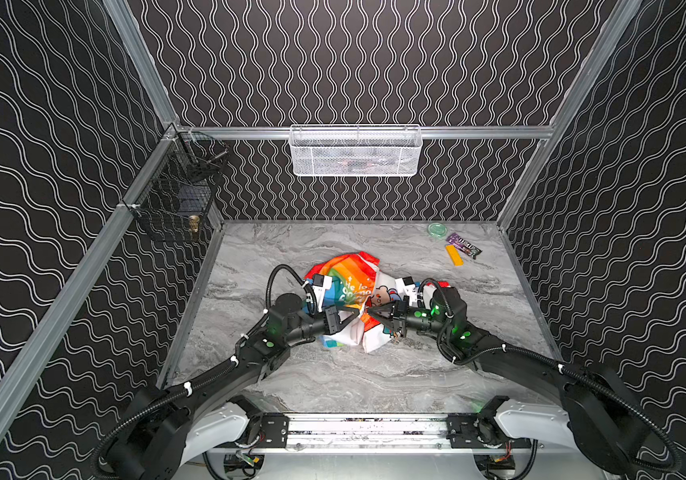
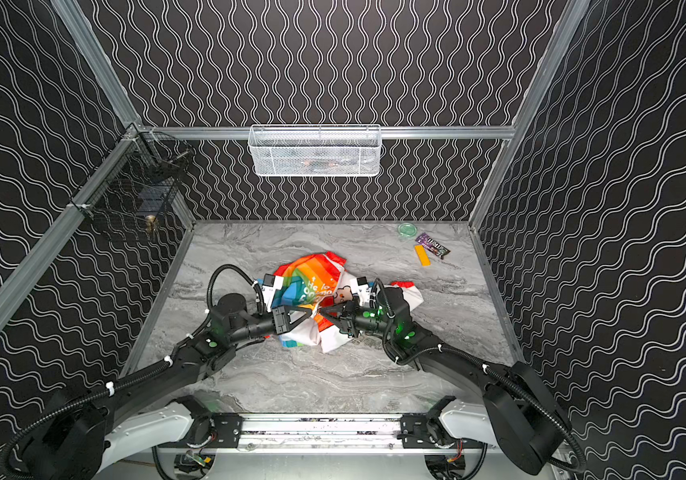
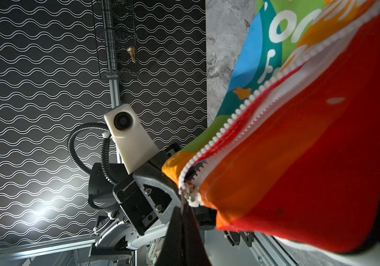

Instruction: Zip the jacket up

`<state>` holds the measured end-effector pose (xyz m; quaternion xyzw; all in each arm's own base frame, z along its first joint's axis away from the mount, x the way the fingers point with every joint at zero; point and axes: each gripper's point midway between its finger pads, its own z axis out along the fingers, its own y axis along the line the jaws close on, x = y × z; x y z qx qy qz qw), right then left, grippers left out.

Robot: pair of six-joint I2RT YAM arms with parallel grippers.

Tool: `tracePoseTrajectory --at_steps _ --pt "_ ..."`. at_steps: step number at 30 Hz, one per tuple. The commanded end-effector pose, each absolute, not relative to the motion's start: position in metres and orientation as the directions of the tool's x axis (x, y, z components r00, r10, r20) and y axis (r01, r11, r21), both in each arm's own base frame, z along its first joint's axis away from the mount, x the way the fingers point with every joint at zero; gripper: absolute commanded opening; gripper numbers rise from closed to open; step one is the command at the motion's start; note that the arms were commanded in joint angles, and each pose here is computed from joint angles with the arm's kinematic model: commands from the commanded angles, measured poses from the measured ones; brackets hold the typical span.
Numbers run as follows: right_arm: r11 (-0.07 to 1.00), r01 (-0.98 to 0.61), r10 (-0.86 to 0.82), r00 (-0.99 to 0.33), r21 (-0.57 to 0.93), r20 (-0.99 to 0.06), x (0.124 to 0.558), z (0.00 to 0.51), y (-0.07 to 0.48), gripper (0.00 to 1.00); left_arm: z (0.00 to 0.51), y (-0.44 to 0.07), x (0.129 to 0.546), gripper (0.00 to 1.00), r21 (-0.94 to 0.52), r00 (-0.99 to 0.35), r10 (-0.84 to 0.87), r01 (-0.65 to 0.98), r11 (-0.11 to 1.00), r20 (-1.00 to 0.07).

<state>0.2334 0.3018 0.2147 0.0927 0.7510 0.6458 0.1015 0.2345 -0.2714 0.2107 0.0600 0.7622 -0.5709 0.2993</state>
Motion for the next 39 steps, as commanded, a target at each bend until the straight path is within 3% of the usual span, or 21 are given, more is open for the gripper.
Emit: tracePoseTrajectory --at_steps 1,18,24,33,39 --pt "0.122 -0.038 0.342 -0.936 0.992 -0.078 0.251 0.23 0.295 0.0 0.204 -0.269 0.227 0.0 -0.833 -0.829 -0.214 0.429 0.35 -0.517" --pt "0.119 -0.038 0.332 -0.94 0.992 -0.076 0.258 0.229 0.295 0.0 0.195 -0.257 0.23 0.0 -0.841 -0.838 -0.233 0.394 0.37 -0.494" --pt "0.124 -0.056 0.245 -0.966 0.991 -0.086 0.25 0.228 0.304 0.0 0.198 -0.257 0.236 0.0 -0.848 -0.84 -0.242 0.384 0.366 -0.485" --pt "0.279 -0.072 0.209 -0.969 0.958 -0.134 0.248 0.199 0.299 0.41 0.204 -0.258 0.236 0.0 -0.849 -0.863 -0.2 0.37 0.377 -0.464" --pt "0.419 -0.212 0.19 -0.93 0.883 -0.314 0.254 0.202 0.288 0.77 0.21 -0.259 0.233 0.0 -0.855 -0.895 -0.129 0.352 0.381 -0.426"
